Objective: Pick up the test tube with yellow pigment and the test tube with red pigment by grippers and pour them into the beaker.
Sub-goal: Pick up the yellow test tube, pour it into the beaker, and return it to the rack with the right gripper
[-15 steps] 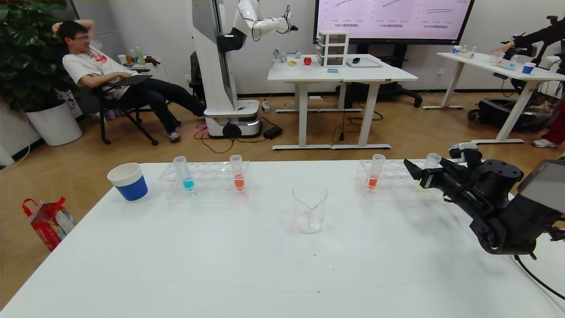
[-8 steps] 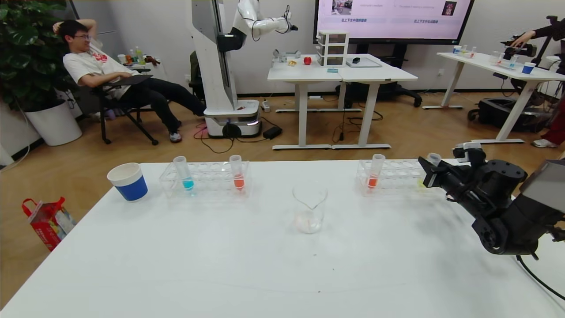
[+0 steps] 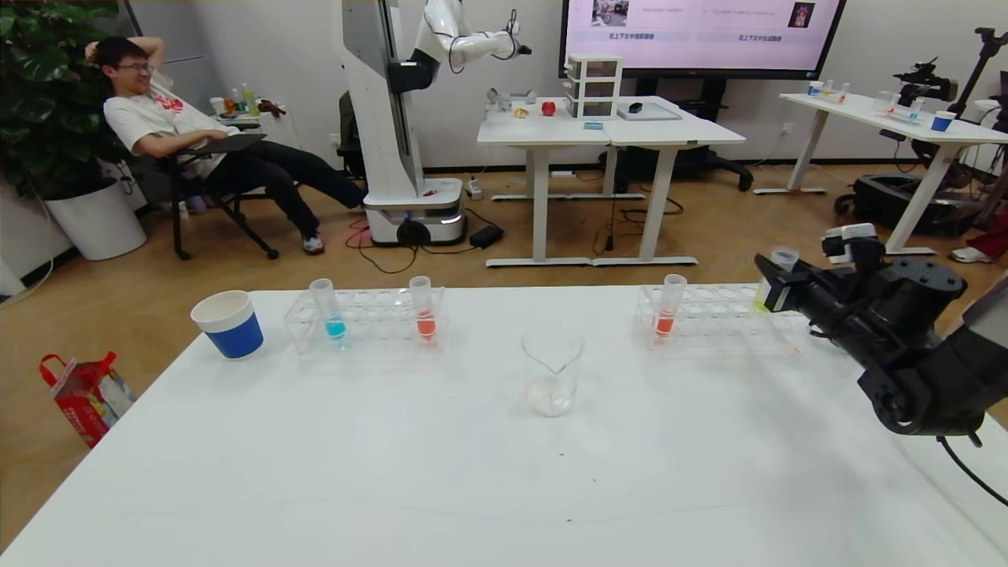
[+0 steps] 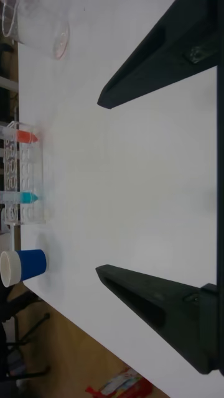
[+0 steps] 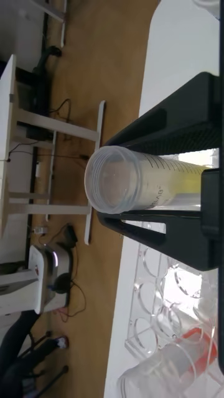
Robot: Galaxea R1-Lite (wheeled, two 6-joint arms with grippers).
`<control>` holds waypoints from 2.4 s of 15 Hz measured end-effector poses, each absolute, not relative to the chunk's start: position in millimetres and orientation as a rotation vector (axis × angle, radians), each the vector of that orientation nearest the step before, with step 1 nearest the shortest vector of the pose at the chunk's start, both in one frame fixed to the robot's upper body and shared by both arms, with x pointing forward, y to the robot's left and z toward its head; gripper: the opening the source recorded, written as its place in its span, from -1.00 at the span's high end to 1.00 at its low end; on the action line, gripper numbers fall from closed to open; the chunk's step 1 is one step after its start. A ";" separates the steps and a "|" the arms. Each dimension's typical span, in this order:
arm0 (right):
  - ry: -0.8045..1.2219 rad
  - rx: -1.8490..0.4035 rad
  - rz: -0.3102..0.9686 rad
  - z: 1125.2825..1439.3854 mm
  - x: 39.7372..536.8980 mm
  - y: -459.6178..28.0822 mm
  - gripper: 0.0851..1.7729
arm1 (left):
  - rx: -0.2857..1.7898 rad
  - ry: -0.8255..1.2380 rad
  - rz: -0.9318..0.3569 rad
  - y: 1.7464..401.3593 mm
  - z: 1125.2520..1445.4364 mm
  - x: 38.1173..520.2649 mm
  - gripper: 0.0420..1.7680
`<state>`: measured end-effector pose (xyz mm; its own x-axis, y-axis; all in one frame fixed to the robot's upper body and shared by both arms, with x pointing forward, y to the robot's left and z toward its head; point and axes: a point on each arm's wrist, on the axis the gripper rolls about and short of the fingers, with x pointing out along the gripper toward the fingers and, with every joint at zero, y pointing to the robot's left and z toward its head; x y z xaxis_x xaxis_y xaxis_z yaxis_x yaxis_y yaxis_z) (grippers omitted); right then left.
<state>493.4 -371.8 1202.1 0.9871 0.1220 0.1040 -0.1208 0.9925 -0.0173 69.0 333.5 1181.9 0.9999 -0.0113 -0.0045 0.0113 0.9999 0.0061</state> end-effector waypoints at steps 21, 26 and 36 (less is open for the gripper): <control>-0.433 -0.421 0.739 1290.7 480.6 -217.8 0.50 | 0.007 0.005 -0.010 333.5 1181.8 69.0 -0.98; -0.527 -0.630 0.856 1268.6 475.6 -190.0 0.50 | 0.006 0.004 -0.011 333.5 1181.9 69.0 -0.98; -0.717 -0.916 0.938 1242.1 479.7 -173.8 0.50 | 0.007 0.005 -0.011 333.5 1181.8 69.0 -0.98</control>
<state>479.7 -173.8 1242.1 0.4234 0.8976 0.1225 -0.3546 0.2886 -0.8894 69.0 333.5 1181.8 0.9999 -0.0109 -0.0049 0.0109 0.9999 0.0066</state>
